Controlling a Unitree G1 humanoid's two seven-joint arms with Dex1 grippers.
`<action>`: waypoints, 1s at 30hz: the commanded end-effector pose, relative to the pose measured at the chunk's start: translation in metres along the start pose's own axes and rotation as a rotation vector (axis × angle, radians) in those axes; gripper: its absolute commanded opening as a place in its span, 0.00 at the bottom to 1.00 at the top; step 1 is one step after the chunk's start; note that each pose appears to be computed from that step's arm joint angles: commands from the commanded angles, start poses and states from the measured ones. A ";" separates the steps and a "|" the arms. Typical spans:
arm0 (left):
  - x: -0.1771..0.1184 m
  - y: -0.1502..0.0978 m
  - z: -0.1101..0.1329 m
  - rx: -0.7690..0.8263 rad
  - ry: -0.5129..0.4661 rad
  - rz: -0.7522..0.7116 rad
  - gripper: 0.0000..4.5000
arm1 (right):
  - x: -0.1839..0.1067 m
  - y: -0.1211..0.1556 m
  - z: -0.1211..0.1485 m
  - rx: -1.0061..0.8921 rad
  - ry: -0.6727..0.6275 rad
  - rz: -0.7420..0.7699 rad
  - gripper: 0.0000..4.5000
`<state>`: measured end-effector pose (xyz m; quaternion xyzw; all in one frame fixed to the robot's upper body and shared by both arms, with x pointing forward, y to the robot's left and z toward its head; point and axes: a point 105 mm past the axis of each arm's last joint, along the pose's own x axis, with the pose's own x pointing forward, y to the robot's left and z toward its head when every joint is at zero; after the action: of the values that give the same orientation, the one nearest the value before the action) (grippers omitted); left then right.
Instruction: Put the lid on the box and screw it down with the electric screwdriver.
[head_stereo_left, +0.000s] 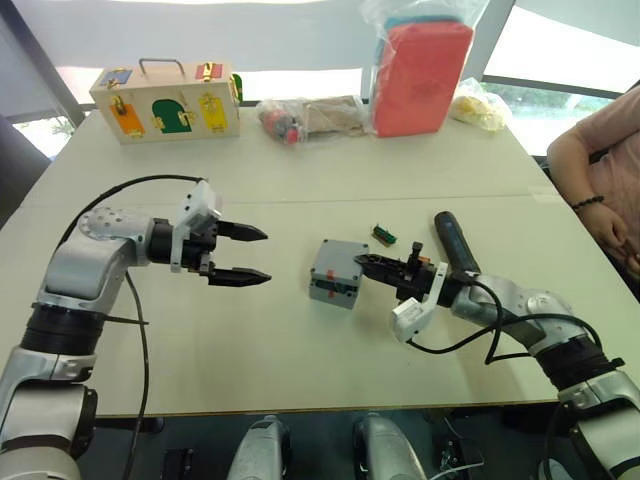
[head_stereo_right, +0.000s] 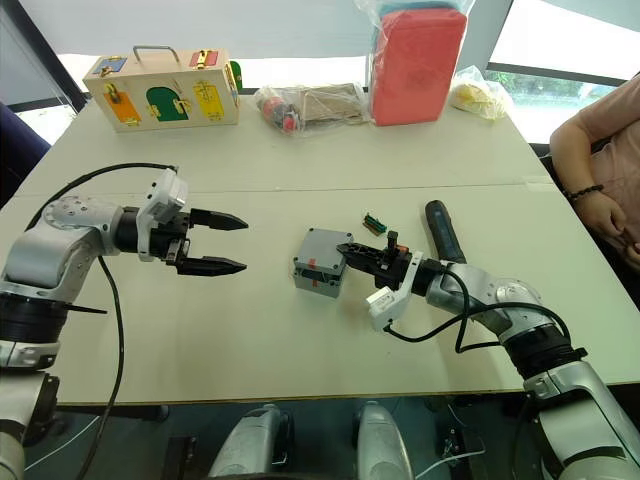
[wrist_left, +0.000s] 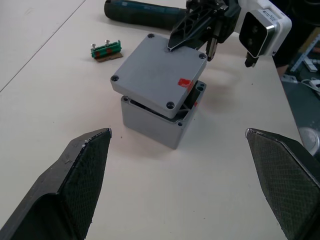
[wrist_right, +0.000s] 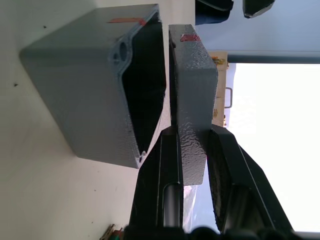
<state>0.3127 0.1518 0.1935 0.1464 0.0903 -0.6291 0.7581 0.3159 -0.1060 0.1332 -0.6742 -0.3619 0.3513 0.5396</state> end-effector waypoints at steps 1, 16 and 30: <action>0.000 0.000 0.012 0.046 -0.013 0.002 0.98 | 0.002 -0.006 0.003 -0.005 -0.020 -0.038 0.04; 0.005 -0.001 0.011 0.051 -0.021 -0.003 0.98 | 0.000 0.007 -0.003 0.000 -0.017 0.001 0.04; 0.024 0.006 0.018 0.099 -0.046 -0.002 0.98 | -0.007 0.031 -0.005 -0.014 -0.036 0.049 0.04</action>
<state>0.3181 0.1282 0.1960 0.1532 0.0626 -0.6430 0.7477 0.3203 -0.1100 0.1199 -0.6619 -0.3863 0.3539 0.5361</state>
